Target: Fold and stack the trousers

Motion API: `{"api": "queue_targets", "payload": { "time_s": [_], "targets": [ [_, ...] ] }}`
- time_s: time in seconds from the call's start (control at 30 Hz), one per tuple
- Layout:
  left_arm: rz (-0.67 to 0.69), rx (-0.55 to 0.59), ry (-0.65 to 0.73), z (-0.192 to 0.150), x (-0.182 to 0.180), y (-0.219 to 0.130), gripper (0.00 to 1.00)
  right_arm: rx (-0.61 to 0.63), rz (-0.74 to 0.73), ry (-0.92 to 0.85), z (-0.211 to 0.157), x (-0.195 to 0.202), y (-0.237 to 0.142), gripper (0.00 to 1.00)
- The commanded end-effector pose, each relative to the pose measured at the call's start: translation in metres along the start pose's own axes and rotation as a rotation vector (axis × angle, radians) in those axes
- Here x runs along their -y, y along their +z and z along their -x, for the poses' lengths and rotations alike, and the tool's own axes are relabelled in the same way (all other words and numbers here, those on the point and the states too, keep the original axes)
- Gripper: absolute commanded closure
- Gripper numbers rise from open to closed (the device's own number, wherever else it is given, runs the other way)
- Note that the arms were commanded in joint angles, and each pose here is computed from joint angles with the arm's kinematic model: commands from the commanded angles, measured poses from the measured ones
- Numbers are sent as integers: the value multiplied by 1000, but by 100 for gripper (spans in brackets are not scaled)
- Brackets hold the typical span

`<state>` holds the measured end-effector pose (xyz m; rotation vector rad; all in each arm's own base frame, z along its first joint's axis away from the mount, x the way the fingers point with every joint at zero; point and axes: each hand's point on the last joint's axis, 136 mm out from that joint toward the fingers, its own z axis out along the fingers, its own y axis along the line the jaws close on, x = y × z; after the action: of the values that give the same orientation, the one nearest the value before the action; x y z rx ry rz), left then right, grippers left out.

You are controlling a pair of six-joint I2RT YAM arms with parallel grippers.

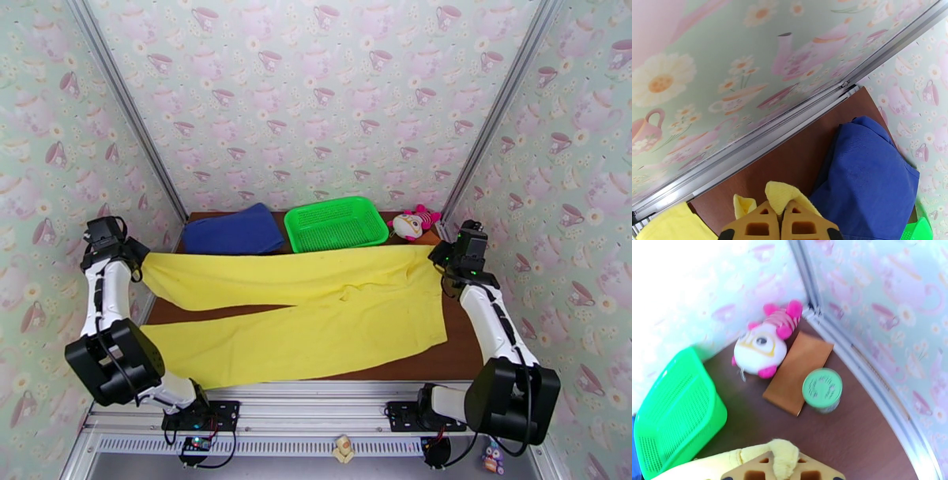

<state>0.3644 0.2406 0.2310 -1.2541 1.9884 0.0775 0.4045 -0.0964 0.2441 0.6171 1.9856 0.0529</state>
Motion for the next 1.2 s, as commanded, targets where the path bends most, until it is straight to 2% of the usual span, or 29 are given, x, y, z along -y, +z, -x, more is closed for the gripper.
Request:
{"api": "queue_targets", "payload": {
  "time_s": [0.0,0.07,0.2,0.33,0.43,0.6,0.8,0.97,1.1,1.17],
  "targets": [
    [-9,11,-29,5,-3,6,96,224,-42,34,69,3,-14,100],
    [-16,8,-39,5,-3,7,96,218,-37,29,68,2,-13,100],
    [-25,0,-43,4,-2,4,96,173,101,45,50,-17,-4,100],
    [44,36,-24,-1,-13,-13,93,169,181,67,35,-25,-1,100],
    [65,55,-28,-7,-19,-27,91,172,165,60,30,-21,0,100],
    [74,11,-78,-18,-42,-33,92,177,116,8,25,-11,4,100],
    [64,-19,-216,-38,-87,-32,94,165,80,-28,11,-1,12,100],
    [54,-60,-260,-54,-99,-29,95,191,33,-90,-8,16,11,100],
    [55,-28,-301,-53,-111,-38,97,197,27,-83,-20,30,9,100],
    [70,-35,-324,-65,-120,-40,98,214,37,-64,-22,36,6,100]
  ]
}}
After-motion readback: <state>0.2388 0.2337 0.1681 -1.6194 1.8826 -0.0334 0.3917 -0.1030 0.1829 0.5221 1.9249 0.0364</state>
